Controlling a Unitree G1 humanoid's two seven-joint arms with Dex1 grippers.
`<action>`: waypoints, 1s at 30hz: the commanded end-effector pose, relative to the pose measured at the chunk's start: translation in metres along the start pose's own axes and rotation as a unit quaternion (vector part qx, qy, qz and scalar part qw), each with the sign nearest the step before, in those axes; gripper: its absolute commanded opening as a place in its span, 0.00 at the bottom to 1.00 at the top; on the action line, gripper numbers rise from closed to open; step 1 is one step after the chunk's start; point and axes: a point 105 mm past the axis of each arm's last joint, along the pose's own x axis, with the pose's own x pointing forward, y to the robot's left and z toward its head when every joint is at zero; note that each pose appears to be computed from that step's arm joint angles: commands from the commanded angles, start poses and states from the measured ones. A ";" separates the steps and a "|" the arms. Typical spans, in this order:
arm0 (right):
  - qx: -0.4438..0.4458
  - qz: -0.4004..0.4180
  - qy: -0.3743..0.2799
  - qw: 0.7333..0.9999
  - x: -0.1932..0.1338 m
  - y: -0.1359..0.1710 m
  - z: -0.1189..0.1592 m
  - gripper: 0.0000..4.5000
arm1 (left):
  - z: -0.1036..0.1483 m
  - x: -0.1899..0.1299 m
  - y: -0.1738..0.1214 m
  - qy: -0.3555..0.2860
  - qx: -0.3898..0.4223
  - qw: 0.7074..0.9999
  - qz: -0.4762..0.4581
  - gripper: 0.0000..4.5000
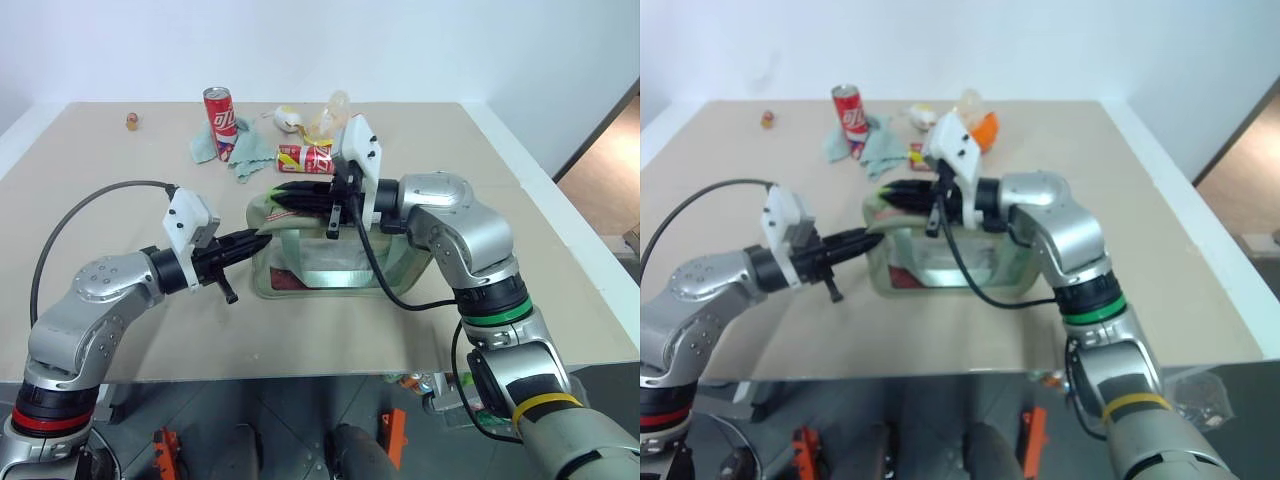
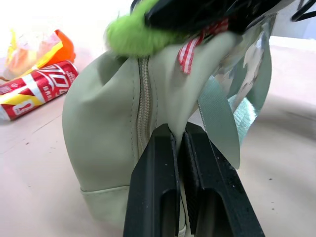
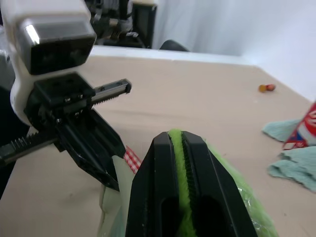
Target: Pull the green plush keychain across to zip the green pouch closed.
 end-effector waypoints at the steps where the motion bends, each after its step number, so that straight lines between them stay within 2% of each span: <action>1: -0.034 -0.022 -0.062 0.997 -0.015 -0.008 0.038 0.00 | 0.012 0.002 0.003 -0.012 0.021 1.000 0.011 0.00; 6: -0.063 -0.060 -0.071 0.994 -0.041 -0.021 0.049 0.00 | 0.019 0.006 0.009 -0.017 0.031 0.999 0.034 0.00; 15: -0.081 -0.106 -0.029 0.991 -0.072 -0.034 0.035 0.00 | 0.014 0.004 0.031 -0.013 0.014 0.995 0.099 0.00; 19: -0.098 -0.160 0.015 0.982 -0.101 -0.049 0.022 0.00 | 0.014 0.000 0.037 -0.015 0.020 0.992 0.122 0.00; 26: -0.115 -0.314 0.119 0.935 -0.185 -0.085 -0.007 0.00 | 0.008 -0.017 0.052 -0.019 0.039 0.980 0.193 0.00; 29: -0.123 -0.351 0.166 0.913 -0.204 -0.090 -0.025 0.00 | 0.009 -0.021 0.058 -0.027 0.041 0.975 0.218 0.00; 30: -0.116 -0.354 0.178 0.911 -0.200 -0.086 -0.038 0.00 | 0.008 -0.021 0.060 -0.026 0.049 0.973 0.226 0.00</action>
